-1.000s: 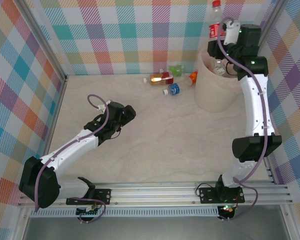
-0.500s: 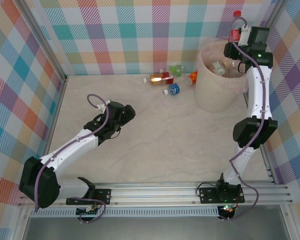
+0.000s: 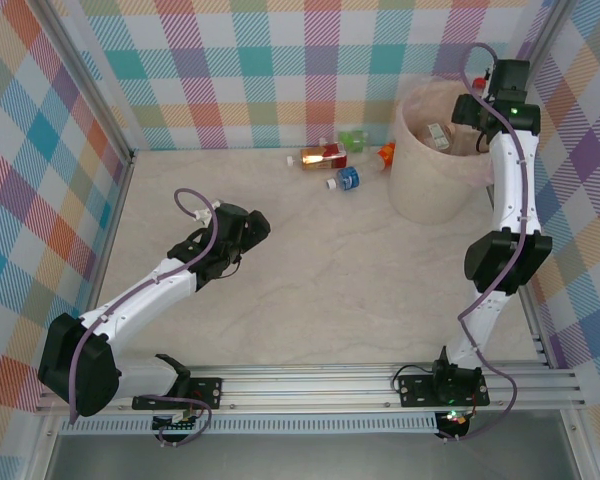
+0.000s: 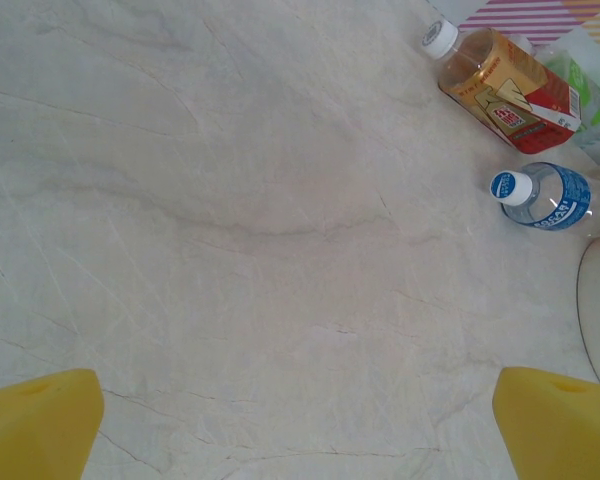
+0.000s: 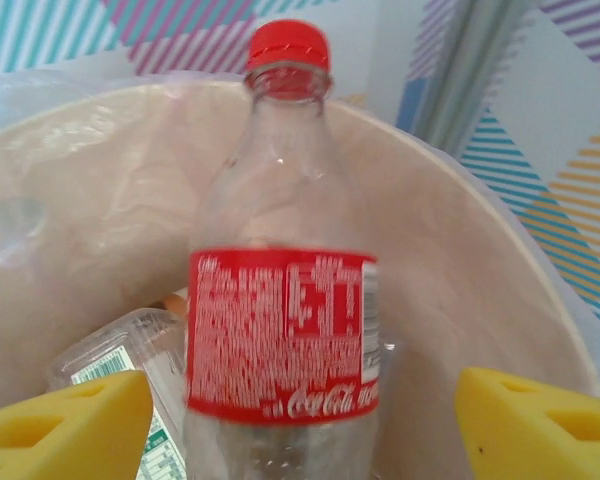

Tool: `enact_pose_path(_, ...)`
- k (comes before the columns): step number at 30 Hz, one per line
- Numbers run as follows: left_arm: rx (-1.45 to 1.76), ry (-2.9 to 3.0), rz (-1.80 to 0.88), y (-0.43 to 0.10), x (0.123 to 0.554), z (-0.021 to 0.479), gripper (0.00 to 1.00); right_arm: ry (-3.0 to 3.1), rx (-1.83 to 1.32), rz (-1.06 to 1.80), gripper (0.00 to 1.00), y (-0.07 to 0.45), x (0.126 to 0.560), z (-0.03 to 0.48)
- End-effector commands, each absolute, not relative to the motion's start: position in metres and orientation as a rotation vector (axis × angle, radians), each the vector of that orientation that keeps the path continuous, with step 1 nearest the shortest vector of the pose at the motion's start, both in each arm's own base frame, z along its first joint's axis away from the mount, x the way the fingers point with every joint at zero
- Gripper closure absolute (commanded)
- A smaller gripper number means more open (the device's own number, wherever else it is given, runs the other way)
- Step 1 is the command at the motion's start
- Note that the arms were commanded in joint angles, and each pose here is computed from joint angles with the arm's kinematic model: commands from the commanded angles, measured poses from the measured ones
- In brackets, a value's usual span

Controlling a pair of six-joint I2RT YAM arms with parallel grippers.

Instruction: Put the plastic bottles in the bin

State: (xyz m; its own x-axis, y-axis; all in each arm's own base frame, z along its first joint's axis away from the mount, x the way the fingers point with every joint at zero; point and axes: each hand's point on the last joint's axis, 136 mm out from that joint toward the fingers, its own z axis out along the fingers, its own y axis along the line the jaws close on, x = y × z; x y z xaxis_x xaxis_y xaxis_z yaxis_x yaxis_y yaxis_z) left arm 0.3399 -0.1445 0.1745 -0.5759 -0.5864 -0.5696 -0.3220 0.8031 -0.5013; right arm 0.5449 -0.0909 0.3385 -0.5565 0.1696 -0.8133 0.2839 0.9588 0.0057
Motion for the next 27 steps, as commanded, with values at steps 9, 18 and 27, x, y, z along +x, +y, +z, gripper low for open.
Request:
enact_pose_path(9, -0.673, 2.205, -0.444, -0.142, 0.346, 0.181, 0.0, 2.141, 0.42, -0.116, 0.13, -0.094, 0.529, 0.358)
enact_pose_path(18, -0.659, 2.209, -0.465, -0.146, 0.347, 0.18, 0.0, 2.117, 0.264, 0.083, 0.08, -0.051, 0.525, 0.378)
enact_pose_path(27, -0.54, 2.215, -0.599, -0.175, 0.36, 0.185, 0.0, 2.088, 0.117, 0.199, 0.04, 0.006, 0.519, 0.4)
